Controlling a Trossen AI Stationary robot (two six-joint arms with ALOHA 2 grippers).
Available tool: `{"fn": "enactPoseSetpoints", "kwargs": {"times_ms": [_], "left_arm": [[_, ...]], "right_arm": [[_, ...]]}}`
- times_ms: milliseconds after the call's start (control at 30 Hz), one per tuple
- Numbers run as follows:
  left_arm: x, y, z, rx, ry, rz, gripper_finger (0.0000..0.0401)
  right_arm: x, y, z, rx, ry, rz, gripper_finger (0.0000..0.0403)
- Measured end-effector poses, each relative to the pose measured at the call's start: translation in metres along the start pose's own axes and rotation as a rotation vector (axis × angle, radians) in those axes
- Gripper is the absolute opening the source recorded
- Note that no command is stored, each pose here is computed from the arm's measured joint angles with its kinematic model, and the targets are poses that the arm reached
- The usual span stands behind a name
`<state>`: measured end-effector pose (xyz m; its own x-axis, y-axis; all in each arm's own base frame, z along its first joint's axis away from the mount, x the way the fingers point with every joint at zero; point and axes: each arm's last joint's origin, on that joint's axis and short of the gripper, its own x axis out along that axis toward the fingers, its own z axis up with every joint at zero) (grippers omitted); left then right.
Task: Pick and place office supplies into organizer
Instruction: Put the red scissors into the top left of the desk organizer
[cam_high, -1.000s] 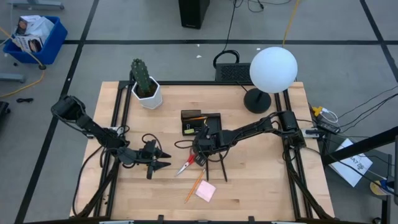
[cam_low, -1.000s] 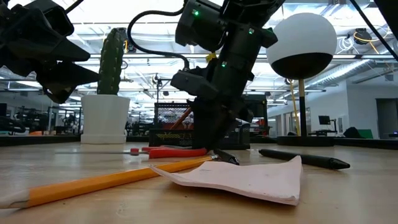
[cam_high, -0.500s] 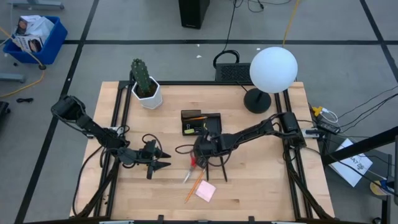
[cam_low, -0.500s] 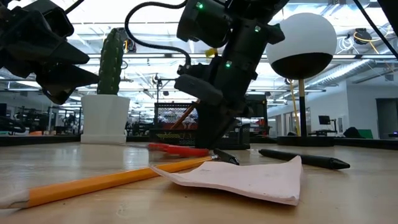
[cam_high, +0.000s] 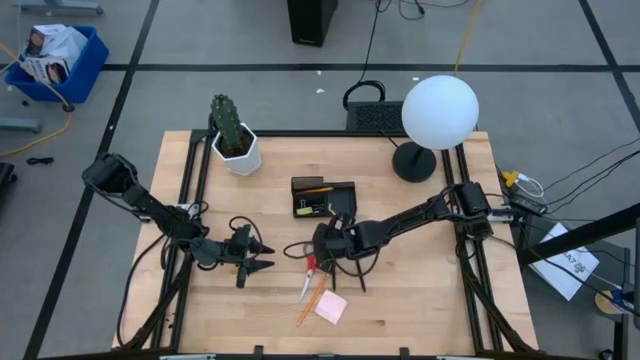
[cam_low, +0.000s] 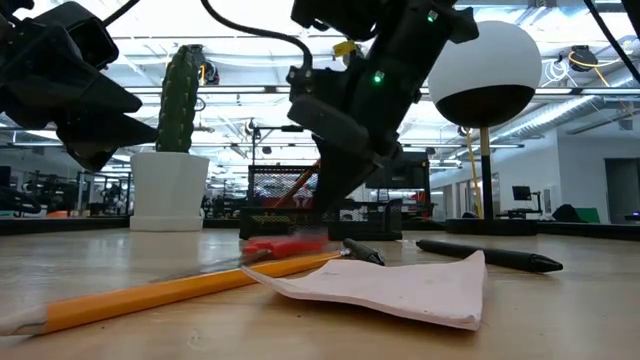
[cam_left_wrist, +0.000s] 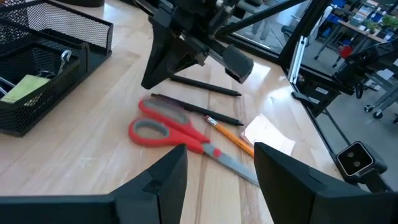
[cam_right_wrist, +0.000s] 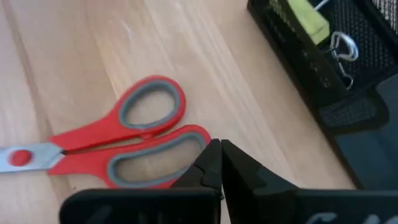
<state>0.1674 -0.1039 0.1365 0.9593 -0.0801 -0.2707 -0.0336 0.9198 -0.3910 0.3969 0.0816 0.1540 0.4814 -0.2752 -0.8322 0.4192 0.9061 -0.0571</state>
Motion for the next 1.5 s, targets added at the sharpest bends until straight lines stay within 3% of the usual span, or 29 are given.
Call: {"fn": "enactPoseSetpoints", "kwargs": {"times_ms": [300,567,700,833,1500], "left_arm": [[0.000,0.000,0.000,-0.004,0.000,0.000,0.0189],[0.000,0.000,0.000,-0.006,0.000,0.000,0.0189],[0.000,0.000,0.000,-0.004,0.000,0.000,0.0189],[0.000,0.000,0.000,-0.001,0.000,0.000,0.0189],[0.000,0.000,0.000,-0.024,0.005,-0.010,0.0189]], "right_arm": [[-0.002,-0.004,0.012,0.025,0.058,0.232,0.0008],[0.005,-0.022,0.020,0.084,0.082,0.234,0.0106],[0.009,-0.022,0.021,0.102,0.092,0.254,0.0134],[0.013,-0.023,0.013,0.089,0.149,0.226,0.0132],[0.028,-0.015,0.005,0.065,0.170,0.211,0.0121]]}}
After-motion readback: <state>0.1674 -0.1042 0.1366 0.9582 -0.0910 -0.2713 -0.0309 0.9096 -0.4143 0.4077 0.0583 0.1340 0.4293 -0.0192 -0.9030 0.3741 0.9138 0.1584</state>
